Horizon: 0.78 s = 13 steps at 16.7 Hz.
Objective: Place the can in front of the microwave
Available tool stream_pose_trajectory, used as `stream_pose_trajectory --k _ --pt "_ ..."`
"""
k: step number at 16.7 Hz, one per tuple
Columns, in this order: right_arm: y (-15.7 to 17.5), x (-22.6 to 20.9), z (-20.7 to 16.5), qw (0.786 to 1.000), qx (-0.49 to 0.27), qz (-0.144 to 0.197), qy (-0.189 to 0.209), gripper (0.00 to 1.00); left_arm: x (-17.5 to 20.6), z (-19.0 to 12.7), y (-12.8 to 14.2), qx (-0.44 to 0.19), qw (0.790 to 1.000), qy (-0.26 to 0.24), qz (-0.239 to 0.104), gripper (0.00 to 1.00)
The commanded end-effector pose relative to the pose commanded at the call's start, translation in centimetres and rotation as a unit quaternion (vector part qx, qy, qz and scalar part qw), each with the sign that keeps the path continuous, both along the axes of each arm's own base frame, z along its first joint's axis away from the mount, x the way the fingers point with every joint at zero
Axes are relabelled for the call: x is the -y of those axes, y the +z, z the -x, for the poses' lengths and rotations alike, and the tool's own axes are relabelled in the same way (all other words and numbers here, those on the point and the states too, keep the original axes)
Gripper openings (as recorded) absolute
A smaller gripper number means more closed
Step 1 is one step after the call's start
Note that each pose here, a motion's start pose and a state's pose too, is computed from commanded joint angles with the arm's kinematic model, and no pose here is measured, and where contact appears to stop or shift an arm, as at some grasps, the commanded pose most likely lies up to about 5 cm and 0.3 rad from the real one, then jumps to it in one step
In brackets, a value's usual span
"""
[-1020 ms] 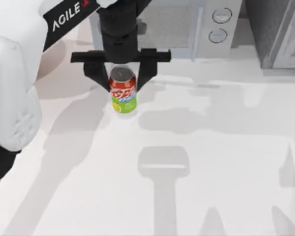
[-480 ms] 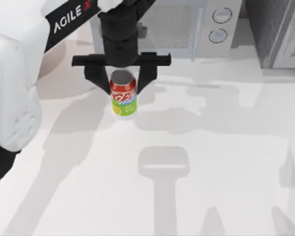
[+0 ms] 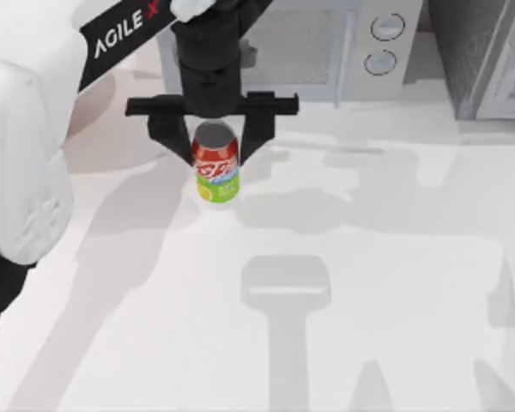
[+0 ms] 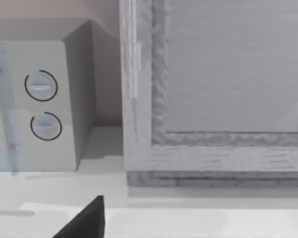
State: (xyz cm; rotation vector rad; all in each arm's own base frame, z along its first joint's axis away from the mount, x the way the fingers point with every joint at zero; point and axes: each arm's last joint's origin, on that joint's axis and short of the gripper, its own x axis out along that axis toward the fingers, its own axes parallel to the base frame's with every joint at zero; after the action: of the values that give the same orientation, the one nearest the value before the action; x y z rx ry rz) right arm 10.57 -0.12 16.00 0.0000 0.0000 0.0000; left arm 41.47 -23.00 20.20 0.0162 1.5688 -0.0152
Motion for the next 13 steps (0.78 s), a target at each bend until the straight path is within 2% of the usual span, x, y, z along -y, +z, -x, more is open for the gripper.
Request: stream_pose_trajectory --k 6,13 --pt "0.00 0.00 0.00 1.000 0.000 0.000 0.000 1.00 0.00 0.00 0.00 0.000 1.000 0.000 0.000 0.98" --pt "0.00 0.00 0.00 1.000 0.000 0.000 0.000 1.00 0.00 0.00 0.00 0.000 1.000 0.000 0.000 1.00"
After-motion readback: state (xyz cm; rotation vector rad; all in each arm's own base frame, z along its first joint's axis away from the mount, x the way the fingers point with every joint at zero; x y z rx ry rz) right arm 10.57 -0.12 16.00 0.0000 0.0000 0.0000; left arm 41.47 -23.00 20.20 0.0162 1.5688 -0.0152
